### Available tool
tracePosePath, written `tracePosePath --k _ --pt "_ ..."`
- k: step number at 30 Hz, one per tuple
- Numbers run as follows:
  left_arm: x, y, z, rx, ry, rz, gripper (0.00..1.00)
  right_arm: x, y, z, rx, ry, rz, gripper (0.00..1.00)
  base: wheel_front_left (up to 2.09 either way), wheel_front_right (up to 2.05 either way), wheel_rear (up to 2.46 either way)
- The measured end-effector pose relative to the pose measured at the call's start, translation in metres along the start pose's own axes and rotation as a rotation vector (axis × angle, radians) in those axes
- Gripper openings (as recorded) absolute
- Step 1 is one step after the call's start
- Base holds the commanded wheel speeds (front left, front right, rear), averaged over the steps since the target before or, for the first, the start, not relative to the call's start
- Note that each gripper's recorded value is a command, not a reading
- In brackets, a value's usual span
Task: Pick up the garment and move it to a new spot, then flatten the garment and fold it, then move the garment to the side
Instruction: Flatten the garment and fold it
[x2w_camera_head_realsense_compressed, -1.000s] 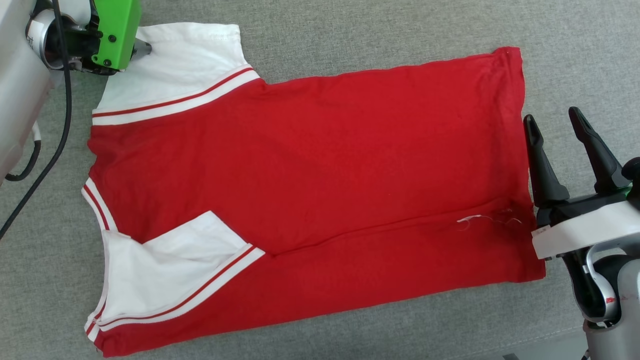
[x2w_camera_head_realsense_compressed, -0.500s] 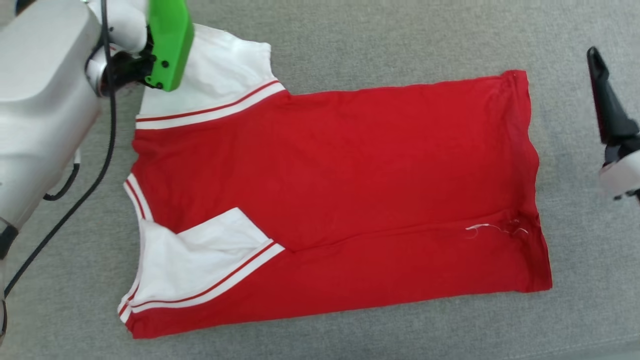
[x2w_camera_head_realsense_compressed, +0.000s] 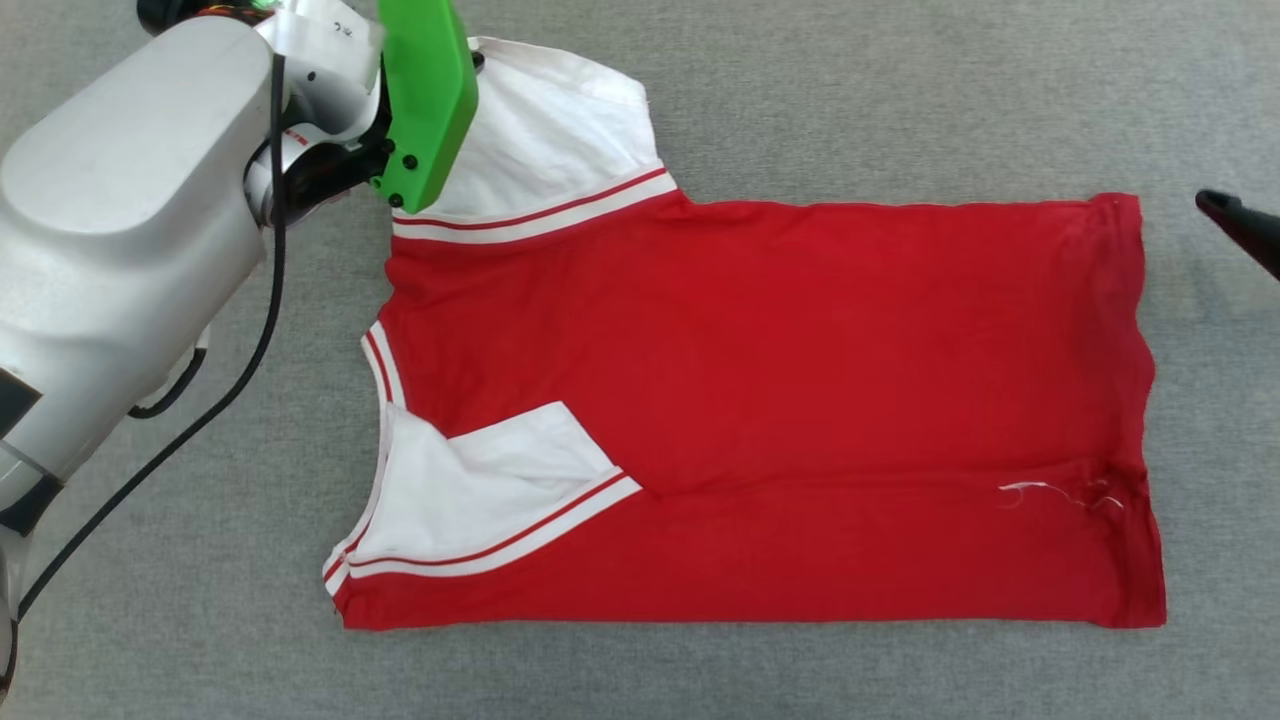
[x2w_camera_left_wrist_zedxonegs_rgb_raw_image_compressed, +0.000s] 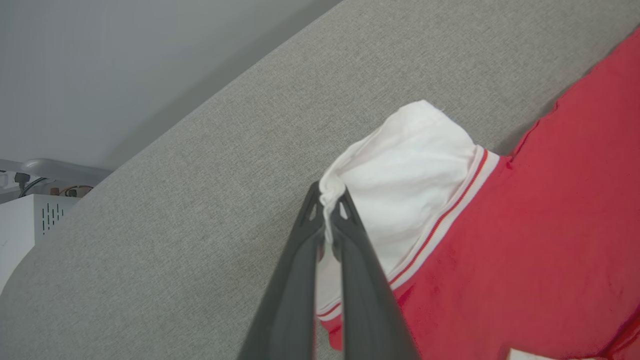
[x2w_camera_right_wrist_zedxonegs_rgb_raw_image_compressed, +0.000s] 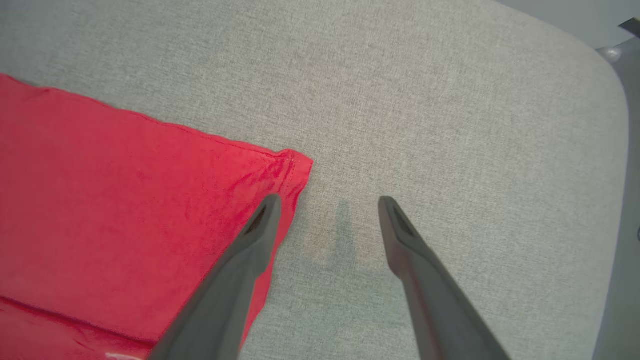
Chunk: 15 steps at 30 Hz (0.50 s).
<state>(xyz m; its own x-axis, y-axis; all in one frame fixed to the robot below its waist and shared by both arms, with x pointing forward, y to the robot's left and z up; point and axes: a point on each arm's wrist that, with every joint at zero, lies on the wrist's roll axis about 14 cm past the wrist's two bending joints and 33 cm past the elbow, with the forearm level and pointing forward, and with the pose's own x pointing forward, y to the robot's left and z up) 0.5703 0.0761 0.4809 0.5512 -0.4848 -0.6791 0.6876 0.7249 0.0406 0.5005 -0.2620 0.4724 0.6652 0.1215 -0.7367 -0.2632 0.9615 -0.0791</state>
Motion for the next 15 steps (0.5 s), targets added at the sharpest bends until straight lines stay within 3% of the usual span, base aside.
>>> tracePosePath --k 5,15 --pt "0.004 -0.003 -0.006 -0.002 -0.007 -0.016 0.0 0.021 0.006 -0.017 0.047 0.167 0.05 1.0 0.0 0.0 0.0" --pt "0.017 0.005 -0.02 -0.013 0.004 -0.022 0.0 0.074 0.032 -0.045 0.124 0.289 0.117 1.0 0.0 0.0 0.0"
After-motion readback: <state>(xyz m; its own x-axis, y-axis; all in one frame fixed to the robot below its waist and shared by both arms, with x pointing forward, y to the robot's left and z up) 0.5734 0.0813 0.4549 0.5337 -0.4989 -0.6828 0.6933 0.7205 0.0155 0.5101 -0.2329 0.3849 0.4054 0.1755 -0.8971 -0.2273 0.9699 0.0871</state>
